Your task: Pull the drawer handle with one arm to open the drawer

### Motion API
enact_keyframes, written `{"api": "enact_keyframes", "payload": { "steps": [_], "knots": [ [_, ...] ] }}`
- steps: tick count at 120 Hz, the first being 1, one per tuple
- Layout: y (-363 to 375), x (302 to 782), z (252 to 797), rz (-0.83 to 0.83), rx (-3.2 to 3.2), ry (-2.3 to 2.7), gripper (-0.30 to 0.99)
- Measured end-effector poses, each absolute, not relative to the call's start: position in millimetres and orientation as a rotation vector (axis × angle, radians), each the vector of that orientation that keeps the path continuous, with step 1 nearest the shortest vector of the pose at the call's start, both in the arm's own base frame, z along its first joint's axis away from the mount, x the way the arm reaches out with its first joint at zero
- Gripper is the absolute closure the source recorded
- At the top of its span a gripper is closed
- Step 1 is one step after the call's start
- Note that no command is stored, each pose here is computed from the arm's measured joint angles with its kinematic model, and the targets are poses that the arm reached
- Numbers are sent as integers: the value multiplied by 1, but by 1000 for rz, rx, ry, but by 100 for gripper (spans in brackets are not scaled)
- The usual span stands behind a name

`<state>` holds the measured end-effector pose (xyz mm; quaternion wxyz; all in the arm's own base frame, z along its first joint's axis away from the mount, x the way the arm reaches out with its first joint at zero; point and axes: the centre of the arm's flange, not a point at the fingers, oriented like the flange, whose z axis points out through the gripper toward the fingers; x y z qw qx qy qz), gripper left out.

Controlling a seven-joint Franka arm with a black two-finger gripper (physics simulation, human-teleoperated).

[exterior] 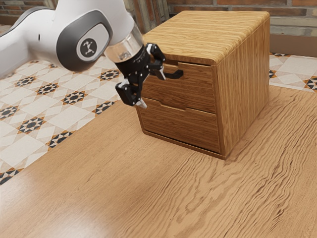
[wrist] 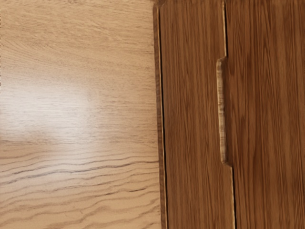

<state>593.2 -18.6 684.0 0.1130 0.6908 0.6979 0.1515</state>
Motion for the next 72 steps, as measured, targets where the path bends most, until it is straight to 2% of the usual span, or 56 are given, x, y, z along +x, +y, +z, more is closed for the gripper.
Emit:
{"api": "enact_keyframes", "payload": {
  "steps": [37,72],
  "knots": [
    [29,613,682,475,1943,2114,0],
    [22,650,680,538,1941,2047,0]
  ]
}}
